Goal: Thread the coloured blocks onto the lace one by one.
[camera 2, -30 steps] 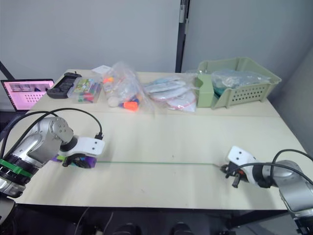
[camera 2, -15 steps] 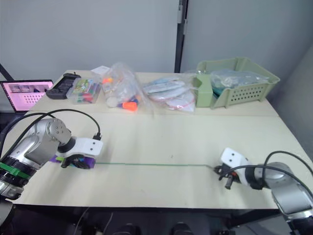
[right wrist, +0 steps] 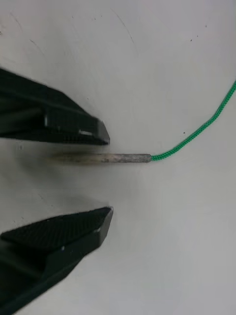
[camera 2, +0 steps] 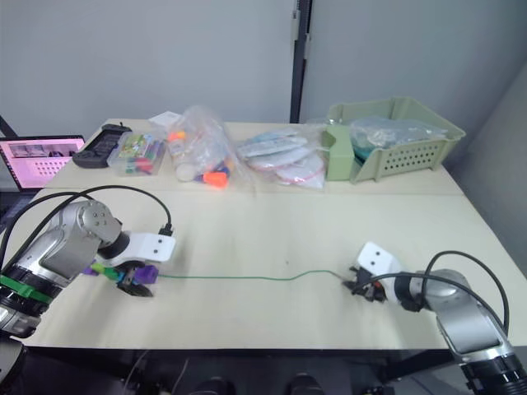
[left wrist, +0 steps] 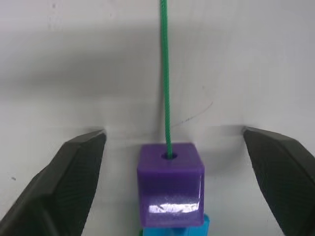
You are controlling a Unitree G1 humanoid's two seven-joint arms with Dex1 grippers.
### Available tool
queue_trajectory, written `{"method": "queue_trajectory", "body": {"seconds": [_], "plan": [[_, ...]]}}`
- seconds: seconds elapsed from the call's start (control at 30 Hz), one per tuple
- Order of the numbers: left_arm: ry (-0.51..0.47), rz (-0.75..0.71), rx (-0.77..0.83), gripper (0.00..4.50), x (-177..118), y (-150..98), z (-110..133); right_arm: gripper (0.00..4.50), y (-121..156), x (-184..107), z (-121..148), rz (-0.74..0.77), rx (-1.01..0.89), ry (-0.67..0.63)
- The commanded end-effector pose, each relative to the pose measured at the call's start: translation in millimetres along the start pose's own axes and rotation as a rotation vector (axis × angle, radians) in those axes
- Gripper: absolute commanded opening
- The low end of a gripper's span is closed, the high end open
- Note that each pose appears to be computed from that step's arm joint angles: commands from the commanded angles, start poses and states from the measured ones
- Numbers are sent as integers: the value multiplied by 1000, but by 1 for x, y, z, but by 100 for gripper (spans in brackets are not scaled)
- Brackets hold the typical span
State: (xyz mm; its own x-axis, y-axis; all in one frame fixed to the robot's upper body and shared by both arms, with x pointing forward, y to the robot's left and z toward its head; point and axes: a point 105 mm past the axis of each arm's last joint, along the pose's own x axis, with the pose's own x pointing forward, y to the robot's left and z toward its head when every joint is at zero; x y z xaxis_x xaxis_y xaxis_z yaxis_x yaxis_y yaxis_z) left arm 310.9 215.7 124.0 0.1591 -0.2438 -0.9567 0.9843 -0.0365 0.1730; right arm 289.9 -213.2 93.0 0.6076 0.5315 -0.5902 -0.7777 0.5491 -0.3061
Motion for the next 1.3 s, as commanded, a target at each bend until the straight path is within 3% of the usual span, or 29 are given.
{"method": "queue_trajectory", "body": {"seconds": [0.03,0.1,0.17,0.3,0.37,0.5,0.6,0.8,0.93,1.1,1.3], "plan": [[-18,57,-3,450,-22,2,0,373,14,-3,5,66,4,-18],[-48,105,-49,450,-38,1,-5,442,11,-16,24,50,9,-101],[-131,168,-95,450,-53,1,-4,447,13,-29,39,42,10,-164],[-518,392,-303,450,-86,5,1,447,15,-53,55,-12,90,-291],[-634,439,-370,450,-92,-4,-5,447,14,-62,54,-45,129,-316],[-743,596,-472,450,-96,-34,-38,447,11,-76,36,-137,250,-327],[-841,601,-692,450,-95,-56,-68,447,12,-83,12,-203,338,-304],[-803,697,-848,450,-88,-91,-113,447,19,-97,-29,-284,437,-251],[-773,732,-893,450,-80,-100,-131,447,22,-103,-45,-308,466,-242],[-739,724,-949,450,-53,-112,-144,447,22,-102,-63,-329,498,-230],[-731,731,-967,450,-45,-117,-149,447,21,-101,-68,-334,498,-229]]}}
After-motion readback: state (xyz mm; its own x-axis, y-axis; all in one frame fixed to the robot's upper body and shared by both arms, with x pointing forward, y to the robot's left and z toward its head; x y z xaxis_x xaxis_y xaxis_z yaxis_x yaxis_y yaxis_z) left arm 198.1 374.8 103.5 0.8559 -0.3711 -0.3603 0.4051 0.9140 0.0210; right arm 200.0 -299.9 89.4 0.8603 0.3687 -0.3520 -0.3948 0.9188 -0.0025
